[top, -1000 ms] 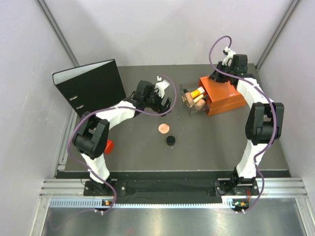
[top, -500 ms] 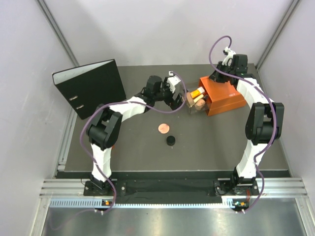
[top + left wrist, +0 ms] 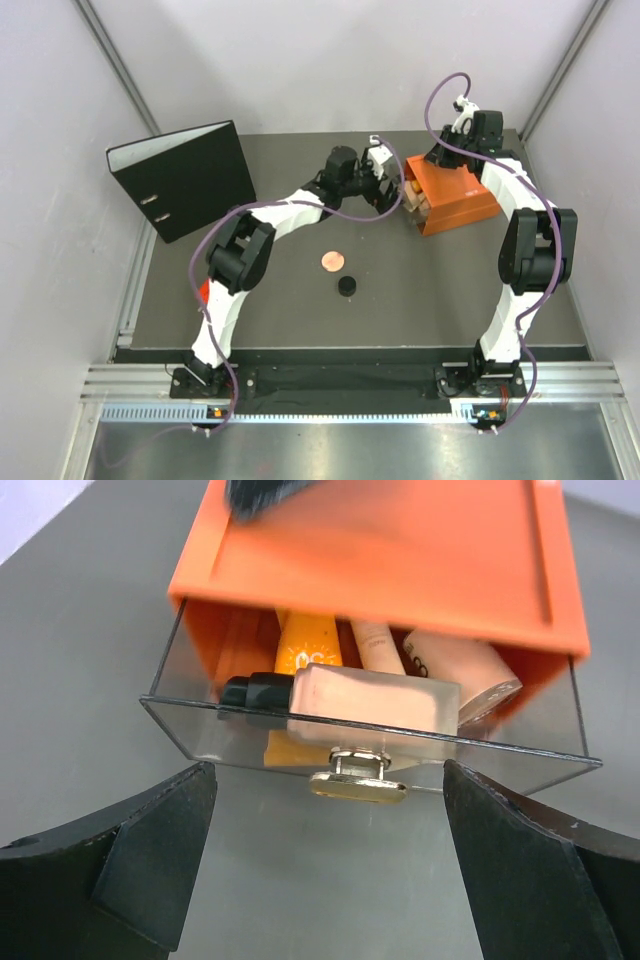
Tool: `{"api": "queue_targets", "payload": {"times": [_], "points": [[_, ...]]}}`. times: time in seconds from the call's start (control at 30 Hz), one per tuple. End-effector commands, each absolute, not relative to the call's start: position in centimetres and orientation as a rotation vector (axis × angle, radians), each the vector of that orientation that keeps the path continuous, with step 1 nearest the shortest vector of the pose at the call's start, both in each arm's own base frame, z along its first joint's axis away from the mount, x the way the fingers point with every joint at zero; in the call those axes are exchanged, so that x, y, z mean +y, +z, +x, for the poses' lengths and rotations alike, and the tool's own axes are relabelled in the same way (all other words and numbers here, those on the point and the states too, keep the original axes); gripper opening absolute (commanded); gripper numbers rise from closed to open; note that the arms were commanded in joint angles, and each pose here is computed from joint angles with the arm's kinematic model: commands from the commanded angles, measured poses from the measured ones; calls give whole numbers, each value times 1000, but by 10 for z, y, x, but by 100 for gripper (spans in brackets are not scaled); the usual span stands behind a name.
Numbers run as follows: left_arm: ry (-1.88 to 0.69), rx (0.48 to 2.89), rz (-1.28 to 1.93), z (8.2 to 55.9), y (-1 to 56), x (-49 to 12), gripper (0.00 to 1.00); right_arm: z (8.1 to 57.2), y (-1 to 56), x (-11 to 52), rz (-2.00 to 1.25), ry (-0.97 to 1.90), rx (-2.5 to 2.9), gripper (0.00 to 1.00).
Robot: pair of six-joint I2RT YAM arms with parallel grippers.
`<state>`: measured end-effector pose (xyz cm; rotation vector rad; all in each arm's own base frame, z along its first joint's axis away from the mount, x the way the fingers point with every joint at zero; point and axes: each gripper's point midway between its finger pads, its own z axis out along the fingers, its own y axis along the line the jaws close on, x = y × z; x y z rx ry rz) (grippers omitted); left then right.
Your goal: Organize the makeup
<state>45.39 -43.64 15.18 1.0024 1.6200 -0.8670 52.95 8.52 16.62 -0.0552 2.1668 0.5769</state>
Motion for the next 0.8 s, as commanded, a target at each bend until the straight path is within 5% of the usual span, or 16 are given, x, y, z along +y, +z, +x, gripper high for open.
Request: {"api": "queue_targets", "payload": {"times": [0.0,0.5,0.77], "points": [[-964,1449,922,461,197,-474,99,455,33,66,80,490,2646,0],[-1124,1369,873,454,205,-524,99,455,34,67,80,497,2652,0],[-1064,1400,825,461,222,-495,99,450,35,65,81,490,2650,0]]}}
